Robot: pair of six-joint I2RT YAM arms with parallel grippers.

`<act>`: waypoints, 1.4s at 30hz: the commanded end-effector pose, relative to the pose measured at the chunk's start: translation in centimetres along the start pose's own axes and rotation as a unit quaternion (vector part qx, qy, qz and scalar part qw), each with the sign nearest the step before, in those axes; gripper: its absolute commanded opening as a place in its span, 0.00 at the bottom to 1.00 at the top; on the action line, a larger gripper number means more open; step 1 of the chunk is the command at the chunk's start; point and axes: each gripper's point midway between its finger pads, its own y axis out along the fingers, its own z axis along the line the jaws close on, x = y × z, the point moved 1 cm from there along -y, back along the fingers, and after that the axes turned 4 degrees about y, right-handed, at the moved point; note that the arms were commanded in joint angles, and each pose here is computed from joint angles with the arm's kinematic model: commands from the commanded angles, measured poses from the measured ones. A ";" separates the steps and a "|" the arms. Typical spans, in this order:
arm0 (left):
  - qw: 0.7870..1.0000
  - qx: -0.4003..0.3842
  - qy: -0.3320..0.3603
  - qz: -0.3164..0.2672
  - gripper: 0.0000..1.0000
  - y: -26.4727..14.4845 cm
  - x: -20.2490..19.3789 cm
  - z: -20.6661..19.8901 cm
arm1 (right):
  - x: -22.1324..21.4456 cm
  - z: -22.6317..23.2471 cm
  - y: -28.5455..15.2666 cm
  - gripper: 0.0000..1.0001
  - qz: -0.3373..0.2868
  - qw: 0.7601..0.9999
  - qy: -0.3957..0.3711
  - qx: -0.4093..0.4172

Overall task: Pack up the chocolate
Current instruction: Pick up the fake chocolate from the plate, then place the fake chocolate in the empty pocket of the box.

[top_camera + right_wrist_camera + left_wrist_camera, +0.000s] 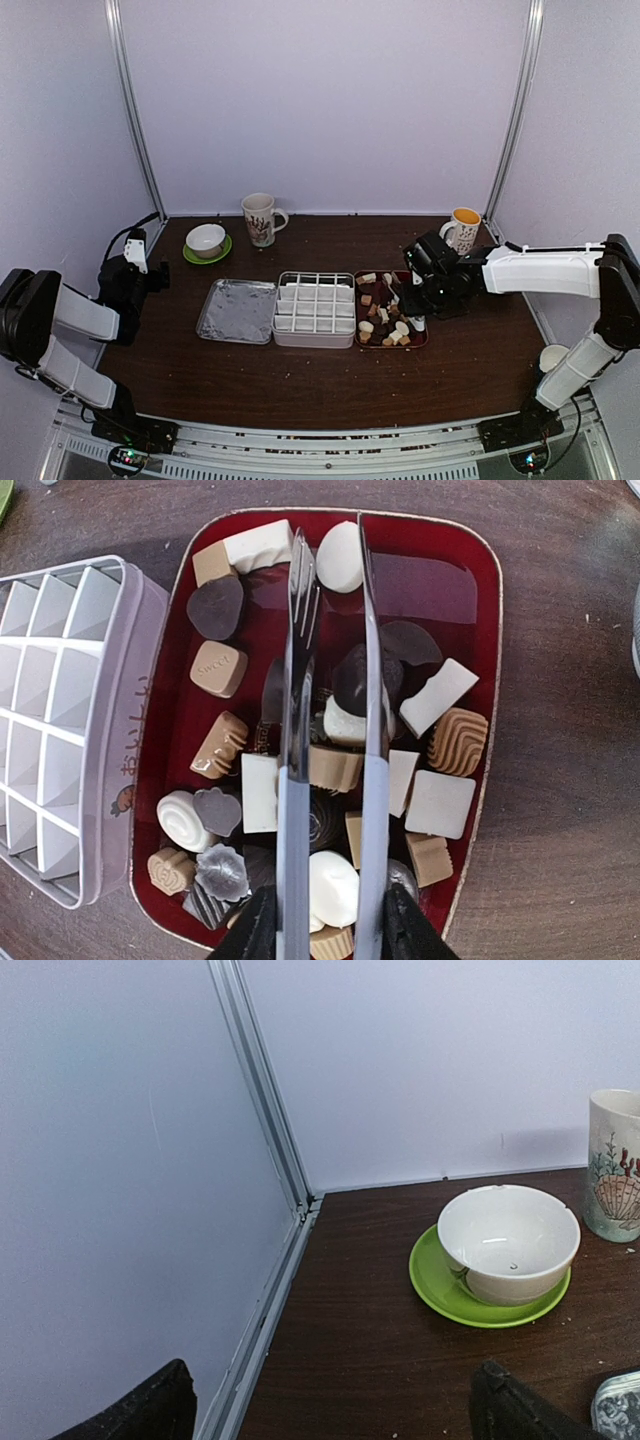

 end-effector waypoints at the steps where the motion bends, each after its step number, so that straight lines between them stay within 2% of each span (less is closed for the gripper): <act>1: 1.000 0.003 -0.010 -0.021 0.98 0.3 1.2 0.3 | 1.5 1.1 -0.5 0.30 -0.015 1.000 0.007 0.021; 16: 1.000 0.003 -0.009 -0.021 0.98 0.3 1.2 0.3 | 2.9 1.3 -4.6 0.23 -0.075 0.995 -0.007 0.060; 23: 1.000 0.004 -0.009 -0.021 0.98 0.3 1.2 0.4 | 3.5 3.1 -6.6 0.21 -0.102 0.986 -0.036 0.127; 33: 1.000 0.003 -0.010 -0.022 0.98 0.3 1.2 0.3 | 3.7 6.5 -8.0 0.19 -0.117 0.968 -0.068 0.211; 42: 1.000 0.004 -0.010 -0.021 0.98 0.3 1.1 0.4 | 3.4 8.2 -6.5 0.19 -0.090 0.968 -0.096 0.212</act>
